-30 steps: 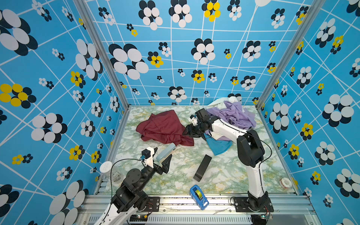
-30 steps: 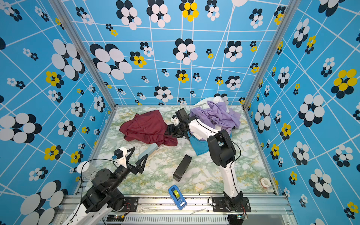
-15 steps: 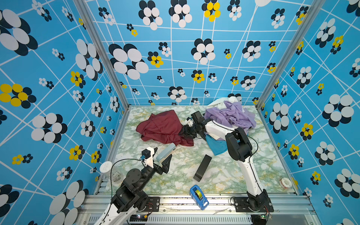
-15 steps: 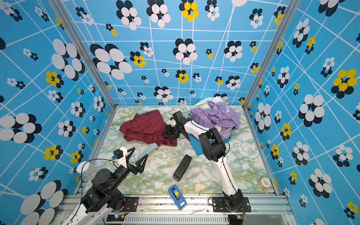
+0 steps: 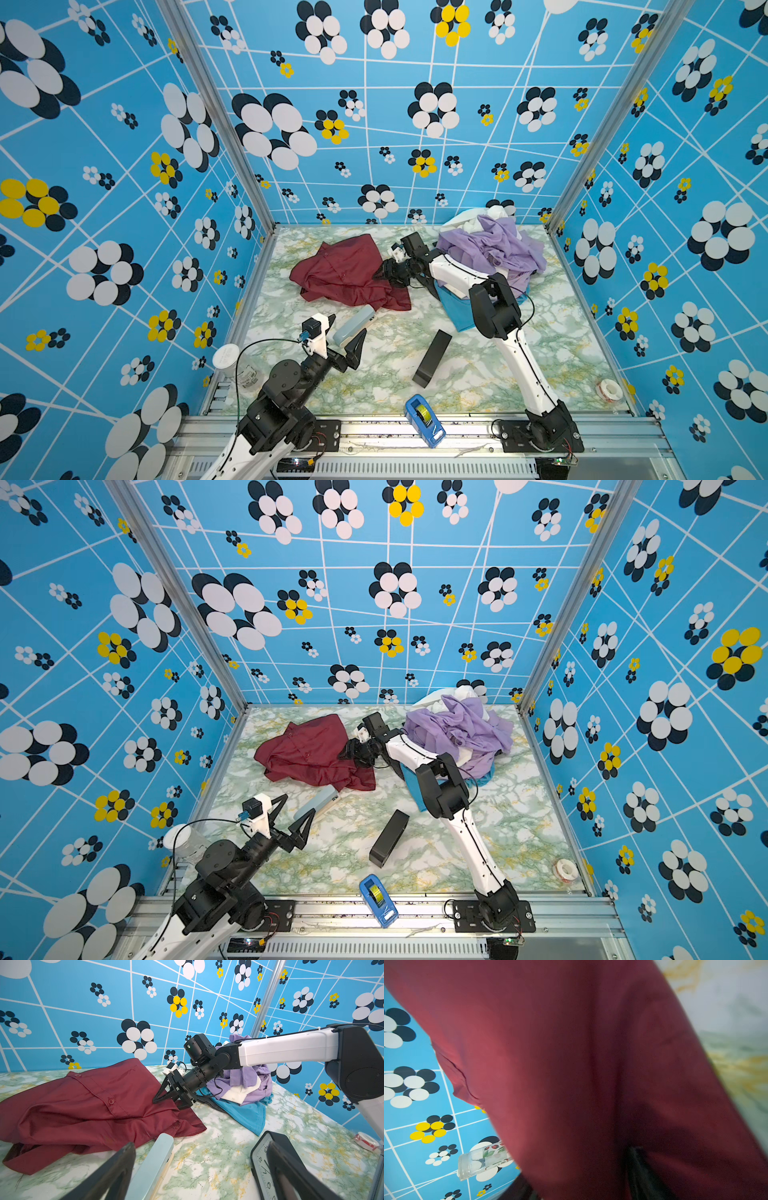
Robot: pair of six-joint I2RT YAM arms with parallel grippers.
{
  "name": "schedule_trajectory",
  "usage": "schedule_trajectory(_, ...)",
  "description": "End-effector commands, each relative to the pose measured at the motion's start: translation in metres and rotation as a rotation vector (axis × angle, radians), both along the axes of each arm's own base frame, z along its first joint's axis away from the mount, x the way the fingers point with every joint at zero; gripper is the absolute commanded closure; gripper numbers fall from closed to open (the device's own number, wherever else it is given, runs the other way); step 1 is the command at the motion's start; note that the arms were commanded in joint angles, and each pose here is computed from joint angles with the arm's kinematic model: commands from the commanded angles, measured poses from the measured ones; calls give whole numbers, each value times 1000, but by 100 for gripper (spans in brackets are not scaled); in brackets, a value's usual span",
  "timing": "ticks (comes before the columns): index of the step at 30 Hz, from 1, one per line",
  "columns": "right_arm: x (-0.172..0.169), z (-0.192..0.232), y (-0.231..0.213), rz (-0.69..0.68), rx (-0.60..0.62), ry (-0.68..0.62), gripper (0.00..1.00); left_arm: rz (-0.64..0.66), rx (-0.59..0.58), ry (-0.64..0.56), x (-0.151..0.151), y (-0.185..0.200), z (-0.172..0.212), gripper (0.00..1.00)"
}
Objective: Pick out a specific cloth from the pile
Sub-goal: 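Open the right gripper, release the shirt and draw back toward the pile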
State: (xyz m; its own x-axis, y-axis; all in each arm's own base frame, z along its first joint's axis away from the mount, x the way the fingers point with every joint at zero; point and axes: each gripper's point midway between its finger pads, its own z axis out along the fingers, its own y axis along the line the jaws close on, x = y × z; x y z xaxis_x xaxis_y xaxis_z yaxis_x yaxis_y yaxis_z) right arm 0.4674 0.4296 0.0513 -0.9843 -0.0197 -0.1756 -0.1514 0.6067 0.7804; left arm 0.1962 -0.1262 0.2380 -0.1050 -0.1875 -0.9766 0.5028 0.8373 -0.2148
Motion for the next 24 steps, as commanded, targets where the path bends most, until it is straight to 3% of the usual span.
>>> schedule_trajectory(1, -4, 2, 16, 28, 24, 11, 38, 25, 9, -14, 2, 4, -1, 1)
schedule_trajectory(12, -2, 17, 50, 84, 84, -27, 37, 27, 10, -11, 2, 5, -1, 1)
schedule_trajectory(15, -3, 21, 40, 88, 33, -59, 35, 24, 10, -12, 1, 5, 1, 1)
schedule_trajectory(21, -4, 62, 20, 96, -25, -201, 20, 15, 2, -12, -1, 5, 6, 1)
schedule_trajectory(22, -5, 74, 17, 99, -17, -230, 2, 14, 0, -13, -2, 5, 8, 1)
schedule_trajectory(24, -8, 95, 11, 102, -8, -280, 1, 12, -5, -11, -3, 5, 10, 1)
